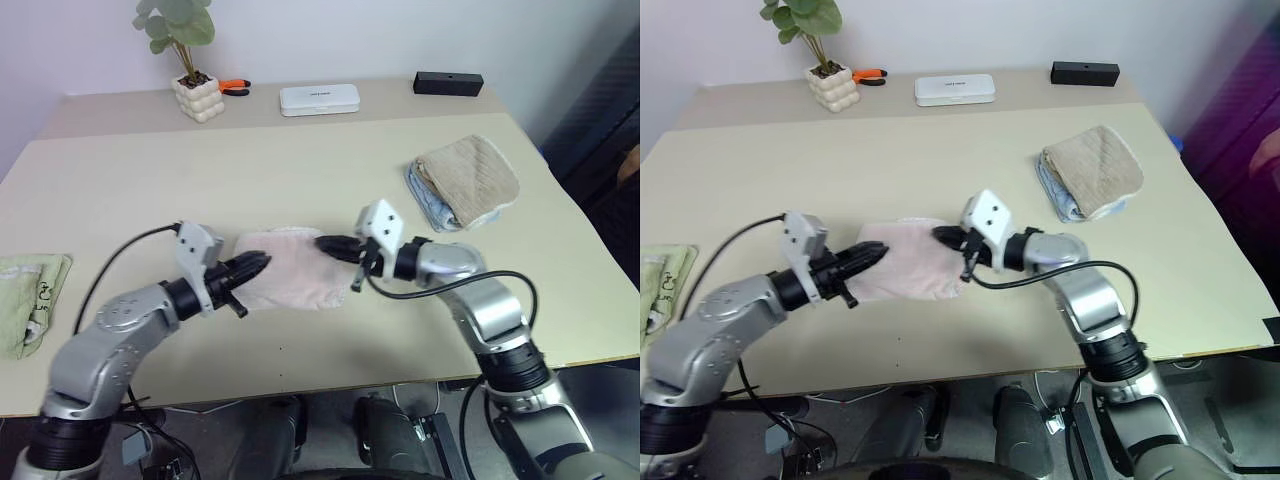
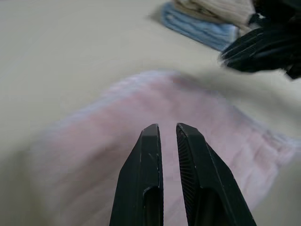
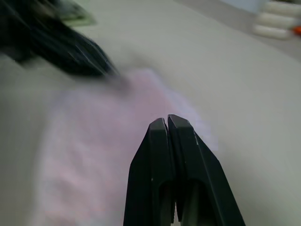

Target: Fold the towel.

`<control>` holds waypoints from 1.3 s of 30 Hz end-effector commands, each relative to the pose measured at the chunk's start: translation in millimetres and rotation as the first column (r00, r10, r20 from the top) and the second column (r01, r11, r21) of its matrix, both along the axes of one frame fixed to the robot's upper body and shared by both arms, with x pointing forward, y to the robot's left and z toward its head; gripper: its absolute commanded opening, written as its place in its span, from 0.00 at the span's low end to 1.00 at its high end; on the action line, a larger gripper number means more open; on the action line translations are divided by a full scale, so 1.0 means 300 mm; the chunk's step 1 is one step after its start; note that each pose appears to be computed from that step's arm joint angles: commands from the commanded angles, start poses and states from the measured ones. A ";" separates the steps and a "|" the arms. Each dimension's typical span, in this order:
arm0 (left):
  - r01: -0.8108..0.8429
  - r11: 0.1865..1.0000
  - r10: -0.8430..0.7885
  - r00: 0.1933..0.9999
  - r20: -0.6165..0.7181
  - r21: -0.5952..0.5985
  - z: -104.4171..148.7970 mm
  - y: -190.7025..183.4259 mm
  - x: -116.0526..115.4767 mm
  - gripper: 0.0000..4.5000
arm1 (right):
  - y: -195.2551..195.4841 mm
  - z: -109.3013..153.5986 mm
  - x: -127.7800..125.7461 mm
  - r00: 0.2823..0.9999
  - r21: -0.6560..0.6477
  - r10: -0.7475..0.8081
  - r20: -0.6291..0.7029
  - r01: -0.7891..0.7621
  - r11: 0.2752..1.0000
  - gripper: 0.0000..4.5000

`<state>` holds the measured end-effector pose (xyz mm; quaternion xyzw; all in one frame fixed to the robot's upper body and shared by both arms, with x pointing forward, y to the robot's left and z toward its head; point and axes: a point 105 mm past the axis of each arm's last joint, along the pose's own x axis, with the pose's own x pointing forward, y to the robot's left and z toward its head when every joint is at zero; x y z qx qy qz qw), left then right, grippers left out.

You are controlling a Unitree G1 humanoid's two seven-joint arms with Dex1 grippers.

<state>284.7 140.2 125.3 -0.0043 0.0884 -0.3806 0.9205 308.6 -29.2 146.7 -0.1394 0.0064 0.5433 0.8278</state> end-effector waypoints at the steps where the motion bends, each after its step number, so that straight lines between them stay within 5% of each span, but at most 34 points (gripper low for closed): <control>1: -0.008 0.997 0.008 1.000 -0.010 0.080 -0.080 -0.001 0.017 0.12 | 0.011 -0.129 0.018 0.996 -0.101 -0.071 -0.051 0.066 0.993 0.01; 6: -0.034 0.988 0.037 0.999 -0.015 0.149 -0.154 0.019 0.015 0.12 | -0.038 -0.203 0.038 0.989 -0.180 -0.147 -0.034 0.139 0.974 0.01; 12: -0.104 0.993 0.101 0.993 0.061 0.052 -0.075 0.047 0.011 0.12 | -0.077 -0.084 0.073 0.984 -0.090 -0.173 0.040 0.176 0.980 0.01; 16: -0.232 0.971 0.237 0.964 0.119 -0.052 0.040 0.153 0.011 0.12 | -0.120 0.017 0.041 0.993 -0.050 -0.094 0.065 0.098 0.994 0.28; 22: -0.333 0.930 0.326 0.943 -0.068 -0.154 0.004 0.241 -0.018 0.78 | -0.124 0.040 -0.027 0.998 -0.093 0.031 0.062 -0.025 0.995 0.98; 24: -0.349 0.910 0.314 0.932 -0.179 -0.222 -0.025 0.239 -0.034 0.99 | -0.111 0.044 -0.055 0.995 -0.093 0.076 0.058 -0.070 0.993 1.00; 32: -0.371 0.861 0.199 0.876 -0.439 -0.349 -0.105 0.126 -0.027 0.99 | -0.078 0.026 -0.090 0.988 -0.111 0.127 0.087 -0.117 0.987 1.00; 39: -0.274 0.902 0.070 0.856 -0.512 -0.335 -0.149 -0.016 -0.027 0.94 | -0.064 0.027 -0.091 0.986 -0.114 0.121 0.115 -0.108 0.988 1.00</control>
